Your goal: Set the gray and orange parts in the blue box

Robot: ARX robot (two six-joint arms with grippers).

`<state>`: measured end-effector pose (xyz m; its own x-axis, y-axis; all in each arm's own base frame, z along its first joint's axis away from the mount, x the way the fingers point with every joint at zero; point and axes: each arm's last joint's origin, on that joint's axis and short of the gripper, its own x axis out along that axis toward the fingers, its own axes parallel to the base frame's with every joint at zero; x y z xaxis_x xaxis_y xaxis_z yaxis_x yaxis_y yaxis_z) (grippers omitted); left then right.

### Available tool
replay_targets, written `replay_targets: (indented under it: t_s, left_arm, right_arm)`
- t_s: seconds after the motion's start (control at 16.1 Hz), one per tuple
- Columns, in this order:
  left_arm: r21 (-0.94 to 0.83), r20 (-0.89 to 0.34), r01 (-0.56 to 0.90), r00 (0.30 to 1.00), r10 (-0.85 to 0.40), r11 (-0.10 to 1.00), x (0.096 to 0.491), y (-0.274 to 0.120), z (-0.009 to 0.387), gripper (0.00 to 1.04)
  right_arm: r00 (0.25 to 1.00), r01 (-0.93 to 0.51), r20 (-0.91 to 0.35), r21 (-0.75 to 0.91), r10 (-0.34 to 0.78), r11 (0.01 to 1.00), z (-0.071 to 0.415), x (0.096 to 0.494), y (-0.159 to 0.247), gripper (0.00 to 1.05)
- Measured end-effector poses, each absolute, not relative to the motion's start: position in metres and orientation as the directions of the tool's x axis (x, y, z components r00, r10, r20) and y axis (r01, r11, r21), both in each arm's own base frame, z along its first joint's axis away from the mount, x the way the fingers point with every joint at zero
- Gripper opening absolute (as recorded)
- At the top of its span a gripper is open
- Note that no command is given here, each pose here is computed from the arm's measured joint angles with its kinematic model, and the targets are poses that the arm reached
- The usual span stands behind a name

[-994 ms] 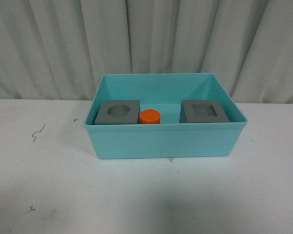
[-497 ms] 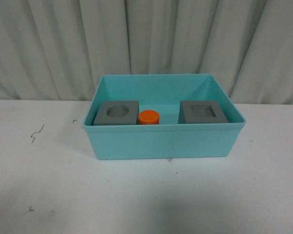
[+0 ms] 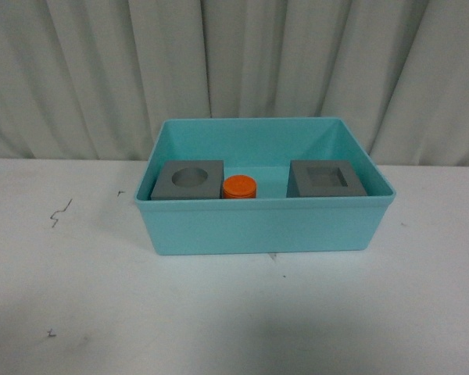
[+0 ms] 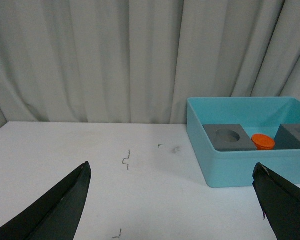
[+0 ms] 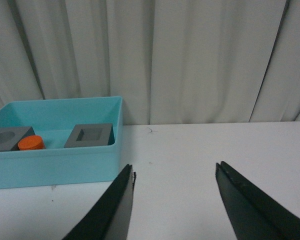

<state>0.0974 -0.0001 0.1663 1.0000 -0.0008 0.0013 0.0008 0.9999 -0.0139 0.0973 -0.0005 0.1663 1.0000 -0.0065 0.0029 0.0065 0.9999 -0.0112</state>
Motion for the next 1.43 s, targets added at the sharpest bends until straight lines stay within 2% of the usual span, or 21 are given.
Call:
replay_targets:
  t_s: [0.25,1.43]
  left_arm:
    - [-0.014,0.001,0.001,1.0,-0.001,1.0,0.0974,-0.0001,0.1663,0.98]
    - [-0.014,0.001,0.001,1.0,-0.001,1.0,0.0974,-0.0001,0.1663,0.98]
  right_arm:
    - [1.0,0.007,0.003,-0.011,-0.006,1.0,0.1663,0.0973,-0.0005,0.97]
    - [1.0,0.007,0.003,-0.011,-0.006,1.0,0.1663,0.0973,-0.0005,0.98]
